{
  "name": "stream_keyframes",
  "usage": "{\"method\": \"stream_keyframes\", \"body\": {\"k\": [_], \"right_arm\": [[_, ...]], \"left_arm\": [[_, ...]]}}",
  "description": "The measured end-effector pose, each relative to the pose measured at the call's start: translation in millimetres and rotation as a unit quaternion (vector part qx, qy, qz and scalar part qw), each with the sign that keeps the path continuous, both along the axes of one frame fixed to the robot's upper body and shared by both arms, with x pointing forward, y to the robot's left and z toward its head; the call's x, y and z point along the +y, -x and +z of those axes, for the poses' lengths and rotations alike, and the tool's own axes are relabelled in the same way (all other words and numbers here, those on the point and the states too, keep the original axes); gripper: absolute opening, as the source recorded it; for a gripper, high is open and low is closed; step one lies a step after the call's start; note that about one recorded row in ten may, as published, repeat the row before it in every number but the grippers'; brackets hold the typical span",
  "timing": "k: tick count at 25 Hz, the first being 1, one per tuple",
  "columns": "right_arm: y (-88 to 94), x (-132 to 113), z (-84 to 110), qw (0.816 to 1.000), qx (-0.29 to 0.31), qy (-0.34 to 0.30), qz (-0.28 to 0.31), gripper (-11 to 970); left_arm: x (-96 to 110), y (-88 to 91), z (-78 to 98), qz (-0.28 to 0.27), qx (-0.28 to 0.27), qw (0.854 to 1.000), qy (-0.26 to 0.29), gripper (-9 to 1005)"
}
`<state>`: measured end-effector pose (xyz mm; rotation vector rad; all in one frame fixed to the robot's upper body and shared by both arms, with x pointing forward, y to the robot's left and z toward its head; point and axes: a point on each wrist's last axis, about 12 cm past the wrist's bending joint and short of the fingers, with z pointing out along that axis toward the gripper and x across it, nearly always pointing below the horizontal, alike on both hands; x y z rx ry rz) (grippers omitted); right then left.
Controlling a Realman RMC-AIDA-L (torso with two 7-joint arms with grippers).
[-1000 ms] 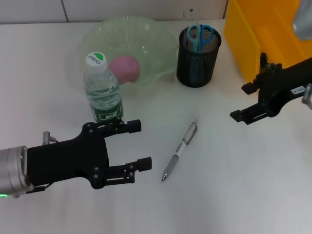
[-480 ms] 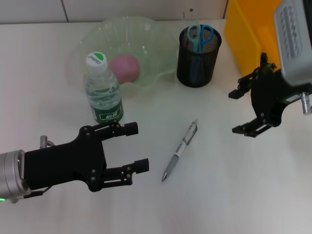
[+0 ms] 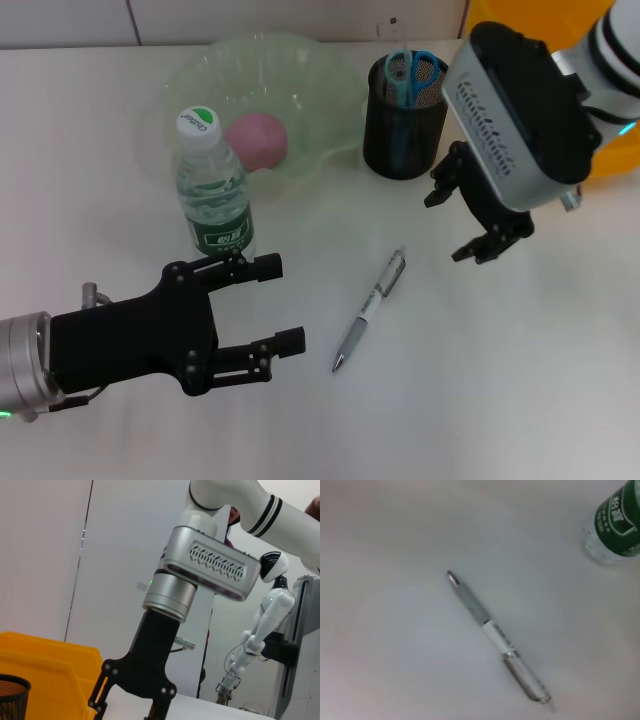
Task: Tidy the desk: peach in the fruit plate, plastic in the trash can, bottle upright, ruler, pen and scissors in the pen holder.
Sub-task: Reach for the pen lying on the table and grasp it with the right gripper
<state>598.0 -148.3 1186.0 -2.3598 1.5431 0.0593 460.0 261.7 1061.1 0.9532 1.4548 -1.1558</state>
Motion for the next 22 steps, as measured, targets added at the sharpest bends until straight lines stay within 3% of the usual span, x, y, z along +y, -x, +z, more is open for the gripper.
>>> {"method": "stream_keyframes", "body": {"k": [4,5,6,7,9,11,12,13,14,15,16,17,18,19,20,21,22], "right_arm": [[0.8,2.3,3.5,0.999,0.008,-0.023,-0.022,689],[4.0,-4.3,7.0,0.997,0.017,-0.045,-0.061,676],[4.0,-4.3,7.0,0.997,0.017,-0.045,-0.061,662],[7.4,-22.2,13.0,0.989,0.029,-0.081,-0.122,648],[9.3,-33.0,16.2,0.982,0.037,-0.106,-0.152,621],[31.6,-84.0,24.6,0.934,0.068,-0.249,-0.246,650],[31.6,-84.0,24.6,0.934,0.068,-0.249,-0.246,665],[41.9,-96.2,22.7,0.918,0.077,-0.292,-0.259,679],[41.9,-96.2,22.7,0.918,0.077,-0.292,-0.259,685],[62.7,-121.1,15.7,0.883,0.08,-0.367,-0.282,691],[62.7,-121.1,15.7,0.883,0.08,-0.367,-0.282,697],[80.1,-139.1,4.8,0.857,0.08,-0.415,-0.294,703],[80.1,-139.1,4.8,0.857,0.08,-0.415,-0.294,709],[90.2,-148.9,-5.0,0.842,0.084,-0.437,-0.305,715],[106.0,-165.4,-27.4,0.809,0.09,-0.481,-0.325,721],[106.0,-165.4,-27.4,0.809,0.09,-0.481,-0.325,727],[122.5,-179.6,-54.6,0.776,0.086,-0.525,-0.339,733]], "left_arm": [[0.0,-0.8,1.0,0.0,-0.002,1.0,0.001,804],[0.1,-1.3,2.1,-0.001,-0.004,1.0,0.002,804],[0.1,-1.5,2.4,-0.002,-0.005,1.0,0.002,804],[-0.1,-2.1,2.8,-0.002,-0.006,1.0,0.002,805],[-0.3,-2.4,3.0,-0.003,-0.007,1.0,0.001,805],[0.0,-6.8,5.0,0.009,-0.002,1.0,0.008,805],[-0.1,-8.2,6.2,0.013,0.003,1.0,0.014,805],[-0.3,-10.4,8.1,0.016,0.008,1.0,0.02,805],[-0.3,-10.4,8.1,0.016,0.008,1.0,0.02,805],[-2.7,-16.0,13.1,0.015,0.017,0.999,0.029,805],[-2.7,-16.0,13.1,0.015,0.017,0.999,0.029,805],[-4.9,-20.4,17.7,0.009,0.019,0.999,0.032,805],[-7.1,-24.4,22.4,0.005,0.024,0.999,0.033,805],[-8.4,-28.2,26.9,0.003,0.025,0.999,0.032,805],[-13.8,-38.4,34.9,0.006,0.047,0.999,0.017,805],[-13.8,-38.4,34.9,0.006,0.047,0.999,0.017,803],[-17.4,-44.3,39.4,0.01,0.055,0.998,0.005,802]]}}
